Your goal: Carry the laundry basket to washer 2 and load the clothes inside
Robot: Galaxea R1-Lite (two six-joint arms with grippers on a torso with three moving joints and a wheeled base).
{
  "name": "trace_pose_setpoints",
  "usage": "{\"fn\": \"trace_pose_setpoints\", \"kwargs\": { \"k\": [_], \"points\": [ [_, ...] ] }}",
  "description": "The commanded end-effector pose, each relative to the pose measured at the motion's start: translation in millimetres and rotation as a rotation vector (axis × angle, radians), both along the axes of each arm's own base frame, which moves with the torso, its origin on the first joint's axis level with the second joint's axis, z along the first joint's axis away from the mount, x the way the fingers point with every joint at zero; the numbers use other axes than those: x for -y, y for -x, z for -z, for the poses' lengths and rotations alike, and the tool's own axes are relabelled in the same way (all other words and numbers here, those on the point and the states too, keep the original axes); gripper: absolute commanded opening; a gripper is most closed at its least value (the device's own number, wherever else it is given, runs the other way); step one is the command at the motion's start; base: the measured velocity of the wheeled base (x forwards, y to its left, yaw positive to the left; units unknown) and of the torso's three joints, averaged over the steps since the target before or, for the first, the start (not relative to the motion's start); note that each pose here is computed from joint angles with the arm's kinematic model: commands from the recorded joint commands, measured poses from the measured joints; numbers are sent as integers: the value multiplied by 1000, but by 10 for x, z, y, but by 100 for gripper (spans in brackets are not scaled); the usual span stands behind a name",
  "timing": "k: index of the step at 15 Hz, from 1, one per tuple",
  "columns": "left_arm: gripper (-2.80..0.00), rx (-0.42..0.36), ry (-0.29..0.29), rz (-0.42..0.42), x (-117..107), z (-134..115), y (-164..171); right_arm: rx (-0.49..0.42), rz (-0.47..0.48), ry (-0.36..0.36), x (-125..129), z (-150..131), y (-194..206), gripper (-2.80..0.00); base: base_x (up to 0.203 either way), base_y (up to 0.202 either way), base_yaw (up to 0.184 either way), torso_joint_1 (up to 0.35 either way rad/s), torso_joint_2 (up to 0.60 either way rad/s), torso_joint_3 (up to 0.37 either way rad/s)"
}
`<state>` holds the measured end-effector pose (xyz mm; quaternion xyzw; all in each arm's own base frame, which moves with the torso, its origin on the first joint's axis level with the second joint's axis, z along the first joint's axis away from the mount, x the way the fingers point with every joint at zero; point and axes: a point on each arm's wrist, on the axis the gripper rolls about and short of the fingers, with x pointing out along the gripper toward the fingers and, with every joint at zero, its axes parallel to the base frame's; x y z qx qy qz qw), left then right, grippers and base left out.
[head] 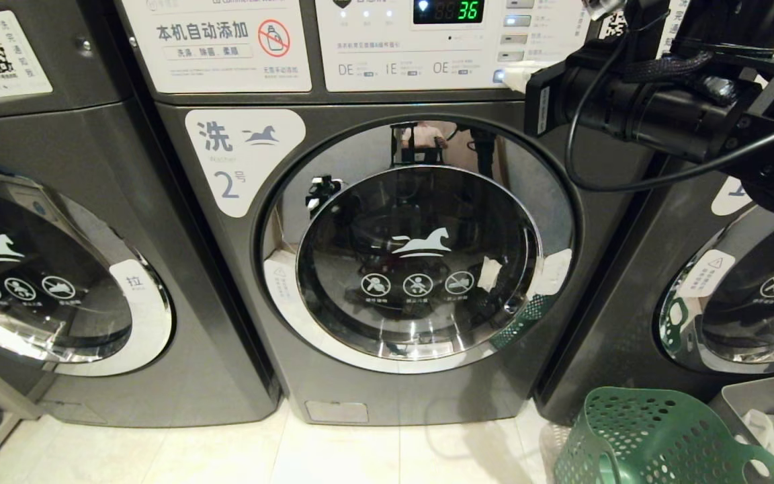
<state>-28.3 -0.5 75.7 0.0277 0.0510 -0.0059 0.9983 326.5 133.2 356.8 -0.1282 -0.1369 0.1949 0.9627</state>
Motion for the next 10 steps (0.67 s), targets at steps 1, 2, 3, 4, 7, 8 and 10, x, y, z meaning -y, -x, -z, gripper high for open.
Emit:
{"fn": "trace_pose_setpoints", "kwargs": {
  "k": [1, 2, 3, 4, 7, 8, 10],
  "points": [
    [-280, 0, 0, -1, 0, 1, 0, 4, 6, -2, 24, -5, 37, -280, 0, 0, 0, 0, 0, 0],
    [-280, 0, 0, 0, 0, 1, 0, -4, -1, 2, 10, 19, 51, -280, 0, 0, 0, 0, 0, 0],
    [-280, 0, 0, 0, 0, 1, 0, -12, -3, 6, 9, 39, 68, -280, 0, 0, 0, 0, 0, 0],
    [-280, 0, 0, -1, 0, 1, 0, -16, -3, 7, 19, 47, 94, -280, 0, 0, 0, 0, 0, 0],
    [-280, 0, 0, 0, 0, 1, 0, -28, -38, 19, 65, 63, 261, -280, 0, 0, 0, 0, 0, 0],
    [-280, 0, 0, -1, 0, 1, 0, -38, -50, 25, 87, 87, 332, -280, 0, 0, 0, 0, 0, 0],
    [-280, 0, 0, -1, 0, 1, 0, -68, -54, 38, 158, 161, 529, -280, 0, 0, 0, 0, 0, 0]
  ]
}}
